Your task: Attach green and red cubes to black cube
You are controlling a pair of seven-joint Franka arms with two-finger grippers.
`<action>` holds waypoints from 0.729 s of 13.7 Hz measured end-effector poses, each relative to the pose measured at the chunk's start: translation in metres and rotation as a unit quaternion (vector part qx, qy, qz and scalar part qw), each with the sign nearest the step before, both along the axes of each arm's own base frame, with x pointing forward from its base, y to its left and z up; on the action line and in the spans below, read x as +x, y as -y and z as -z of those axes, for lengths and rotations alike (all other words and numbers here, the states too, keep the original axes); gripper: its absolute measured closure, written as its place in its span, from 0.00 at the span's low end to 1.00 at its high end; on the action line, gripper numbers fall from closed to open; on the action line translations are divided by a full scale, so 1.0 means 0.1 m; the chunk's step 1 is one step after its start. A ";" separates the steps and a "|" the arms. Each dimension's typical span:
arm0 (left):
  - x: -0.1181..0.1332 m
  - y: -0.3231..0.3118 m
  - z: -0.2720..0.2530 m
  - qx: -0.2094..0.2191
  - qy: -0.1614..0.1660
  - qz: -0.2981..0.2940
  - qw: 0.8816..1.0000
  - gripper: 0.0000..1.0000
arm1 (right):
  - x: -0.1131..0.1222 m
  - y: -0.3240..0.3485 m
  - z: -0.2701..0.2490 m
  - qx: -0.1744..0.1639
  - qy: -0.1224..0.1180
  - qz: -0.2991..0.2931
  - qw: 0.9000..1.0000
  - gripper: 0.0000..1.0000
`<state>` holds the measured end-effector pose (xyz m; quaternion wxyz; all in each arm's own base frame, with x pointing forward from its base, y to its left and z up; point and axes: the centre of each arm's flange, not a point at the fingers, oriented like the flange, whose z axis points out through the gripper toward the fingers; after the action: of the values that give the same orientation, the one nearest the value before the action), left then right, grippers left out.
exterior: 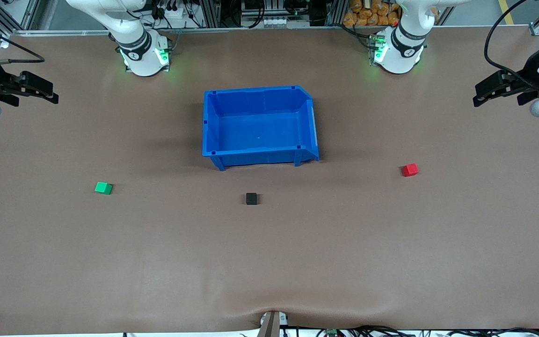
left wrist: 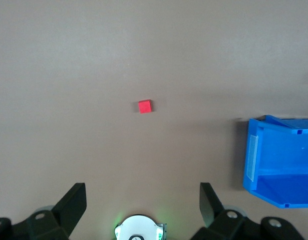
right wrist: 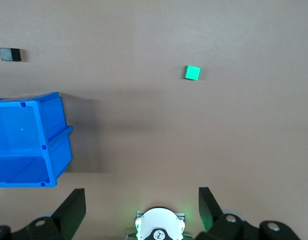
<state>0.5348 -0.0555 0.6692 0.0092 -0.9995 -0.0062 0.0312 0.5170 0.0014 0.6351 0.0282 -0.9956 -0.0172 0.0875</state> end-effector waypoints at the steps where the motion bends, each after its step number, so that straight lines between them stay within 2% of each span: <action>1: 0.00 0.00 -0.01 0.000 0.002 0.000 1.000 0.00 | 0.00 0.00 0.00 0.000 0.000 0.000 1.000 0.00; 10: 0.00 0.00 -0.02 0.000 0.002 0.000 1.000 0.00 | 0.00 0.00 -0.01 0.000 0.002 0.000 1.000 0.00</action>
<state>0.5348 -0.0552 0.6711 0.0090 -0.9995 -0.0065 0.0291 0.5174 0.0014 0.6357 0.0281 -0.9958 -0.0172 0.0854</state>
